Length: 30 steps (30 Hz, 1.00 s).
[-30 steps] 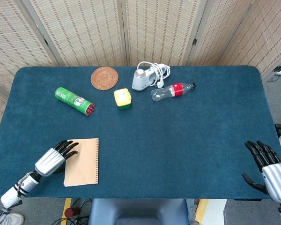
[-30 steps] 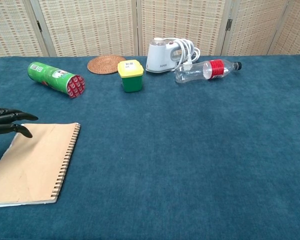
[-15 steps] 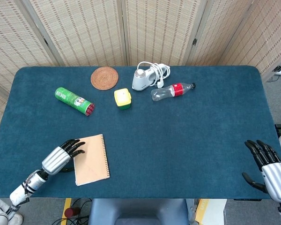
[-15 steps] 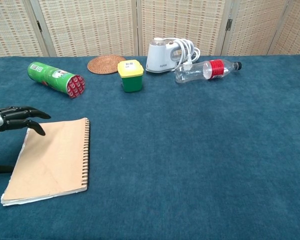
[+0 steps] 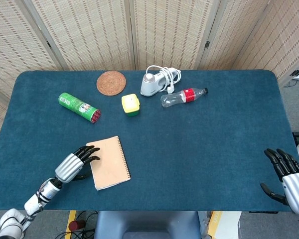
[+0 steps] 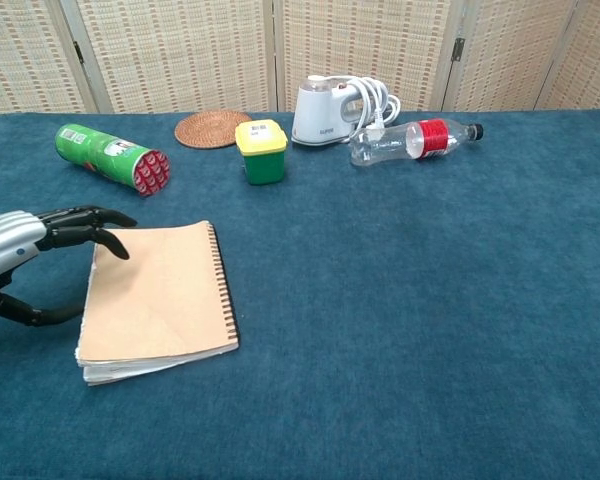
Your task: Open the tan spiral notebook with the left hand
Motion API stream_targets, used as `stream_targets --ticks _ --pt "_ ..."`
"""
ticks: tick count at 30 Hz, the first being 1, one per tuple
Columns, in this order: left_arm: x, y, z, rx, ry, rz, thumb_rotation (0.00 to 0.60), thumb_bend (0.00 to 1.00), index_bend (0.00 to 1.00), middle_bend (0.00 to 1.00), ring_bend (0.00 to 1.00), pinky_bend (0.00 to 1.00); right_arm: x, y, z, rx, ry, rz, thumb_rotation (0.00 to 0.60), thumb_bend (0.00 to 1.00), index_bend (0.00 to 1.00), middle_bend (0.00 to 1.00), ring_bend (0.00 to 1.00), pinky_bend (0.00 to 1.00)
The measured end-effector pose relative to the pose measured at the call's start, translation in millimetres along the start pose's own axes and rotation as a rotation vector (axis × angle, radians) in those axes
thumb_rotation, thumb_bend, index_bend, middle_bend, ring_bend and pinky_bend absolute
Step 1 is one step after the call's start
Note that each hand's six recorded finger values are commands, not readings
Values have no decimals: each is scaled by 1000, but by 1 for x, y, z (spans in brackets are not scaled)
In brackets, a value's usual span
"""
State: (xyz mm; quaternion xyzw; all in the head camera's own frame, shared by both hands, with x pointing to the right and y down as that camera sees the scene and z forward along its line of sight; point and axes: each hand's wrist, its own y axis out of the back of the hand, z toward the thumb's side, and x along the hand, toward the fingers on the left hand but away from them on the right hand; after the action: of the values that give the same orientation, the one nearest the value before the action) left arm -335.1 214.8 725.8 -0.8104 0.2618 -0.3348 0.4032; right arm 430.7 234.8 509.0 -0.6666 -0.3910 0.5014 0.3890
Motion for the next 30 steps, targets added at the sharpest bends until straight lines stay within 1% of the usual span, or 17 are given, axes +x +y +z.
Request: stream_targets --ticks 4,8,11,13,15,17,20,22,27,30 --pt "13 1 9 -18 -25 26 600 371 310 155 119 201 0 1 -2 -4 0 -4 600 291 34 130 61 121" --pt "26 1 16 -50 -38 42 600 416 314 155 119 201 0 1 -3 -8 1 -8 600 291 34 130 61 121" --pt "35 0 23 -54 -55 45 600 479 353 155 119 201 0 1 -4 -12 2 -11 600 291 34 130 61 121" --pt "40 -1 27 -51 -64 49 600 560 385 155 117 201 0 1 -4 -16 1 -12 600 291 34 131 61 121" --pt "44 -3 32 -53 -70 53 600 612 410 155 115 201 1 2 -5 -19 1 -16 600 291 34 130 61 121" --pt "48 -4 36 -52 -78 57 600 648 471 155 114 201 1 2 -6 -18 1 -18 600 291 34 130 61 121" --pt "52 -3 42 -51 -90 69 600 677 583 161 114 201 2 3 -7 -22 0 -19 600 291 34 130 61 121" --pt "54 -3 46 -64 -99 77 600 685 622 172 114 201 2 2 -8 -24 -1 -19 600 291 34 130 61 122" --pt "48 3 44 -68 -116 74 600 687 634 177 115 204 2 1 -8 -25 0 -18 600 292 34 130 61 121" --pt "41 9 38 -54 -131 58 600 687 627 177 114 209 2 1 -7 -23 1 -19 600 292 34 131 61 121"
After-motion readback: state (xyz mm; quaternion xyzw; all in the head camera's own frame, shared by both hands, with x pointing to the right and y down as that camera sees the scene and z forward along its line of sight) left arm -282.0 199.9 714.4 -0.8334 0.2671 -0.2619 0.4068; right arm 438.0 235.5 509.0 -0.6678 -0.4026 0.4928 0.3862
